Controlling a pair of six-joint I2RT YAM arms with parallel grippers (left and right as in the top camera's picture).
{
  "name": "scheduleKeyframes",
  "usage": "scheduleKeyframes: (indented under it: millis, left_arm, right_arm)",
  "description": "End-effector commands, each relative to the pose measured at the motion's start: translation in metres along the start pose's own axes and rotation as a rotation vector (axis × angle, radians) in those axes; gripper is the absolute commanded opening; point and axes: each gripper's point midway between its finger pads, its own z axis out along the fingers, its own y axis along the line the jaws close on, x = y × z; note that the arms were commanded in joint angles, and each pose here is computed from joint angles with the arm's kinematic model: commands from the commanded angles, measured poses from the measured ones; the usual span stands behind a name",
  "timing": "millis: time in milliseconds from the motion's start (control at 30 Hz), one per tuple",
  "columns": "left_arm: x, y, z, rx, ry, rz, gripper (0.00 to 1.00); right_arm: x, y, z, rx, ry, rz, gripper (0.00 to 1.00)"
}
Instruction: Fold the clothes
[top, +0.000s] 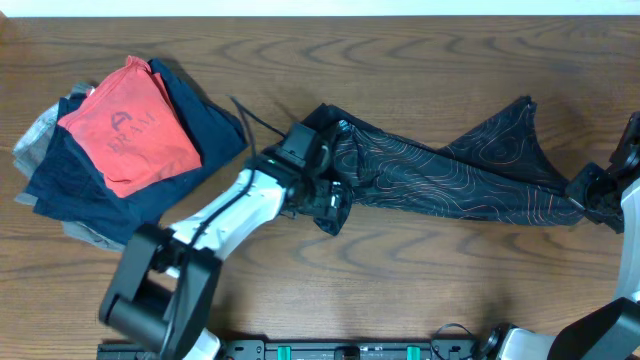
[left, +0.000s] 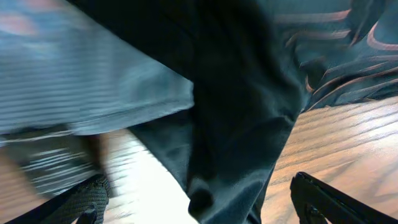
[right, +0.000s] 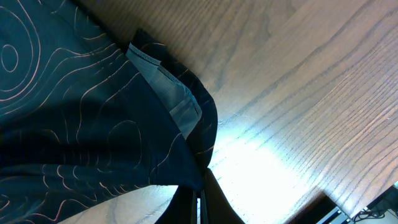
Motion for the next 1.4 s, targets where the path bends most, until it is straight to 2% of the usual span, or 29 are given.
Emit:
scheduleKeyframes:
  millis: [0, 33, 67, 133, 167, 200, 367, 533, 633, 700, 833, 1000, 1200, 1367]
  left_arm:
    - [0.015, -0.015, 0.018, 0.034, 0.057, 0.038, 0.86]
    - [0.017, -0.019, 0.022, 0.034, 0.061, 0.051, 0.81]
    - [0.018, -0.022, 0.024, 0.037, 0.063, 0.062, 0.71]
    - [0.019, -0.026, 0.024, 0.040, 0.061, 0.074, 0.36]
    - [0.018, -0.027, 0.023, 0.042, 0.058, 0.076, 0.15]
    - [0.017, -0.027, 0.021, 0.043, 0.054, 0.080, 0.06]
    - [-0.002, -0.016, -0.024, 0.035, 0.011, 0.101, 0.06]
    - [-0.047, -0.005, -0.141, 0.036, -0.192, 0.089, 0.06]
    - [-0.069, 0.003, -0.225, 0.029, -0.388, 0.072, 0.06]
    - [-0.073, 0.006, -0.264, 0.023, -0.480, 0.059, 0.06]
    - [-0.069, 0.008, -0.329, 0.010, -0.635, 0.049, 0.06]
    - [-0.054, 0.008, -0.374, -0.006, -0.760, 0.055, 0.06]
    - [-0.031, -0.002, -0.418, -0.008, -0.871, 0.077, 0.06]
    - [-0.017, -0.013, -0.449, -0.007, -0.939, 0.104, 0.06]
  right_arm:
    - [-0.001, -0.003, 0.001, 0.012, 0.000, 0.020, 0.01]
    - [-0.001, -0.003, 0.001, 0.012, 0.000, 0.020, 0.01]
    - [-0.001, -0.003, 0.001, 0.012, 0.000, 0.020, 0.01]
    - [-0.001, -0.004, 0.001, 0.013, 0.001, 0.019, 0.01]
    - [-0.001, -0.004, 0.001, 0.013, 0.001, 0.019, 0.01]
    - [-0.001, -0.004, 0.001, 0.013, 0.001, 0.019, 0.01]
    - [0.002, 0.001, 0.001, -0.015, 0.016, 0.013, 0.01]
    - [0.000, 0.024, -0.014, -0.155, 0.028, -0.058, 0.01]
    - [-0.012, 0.032, -0.044, -0.214, 0.000, -0.073, 0.01]
    - [-0.020, 0.033, -0.068, -0.233, -0.029, -0.085, 0.01]
    - [-0.037, 0.030, -0.123, -0.257, -0.120, -0.102, 0.01]
    - [-0.047, 0.017, -0.187, -0.276, -0.237, -0.103, 0.01]
    - [-0.049, -0.014, -0.238, -0.269, -0.340, -0.025, 0.01]
    - [-0.046, -0.028, -0.262, -0.263, -0.397, 0.009, 0.01]
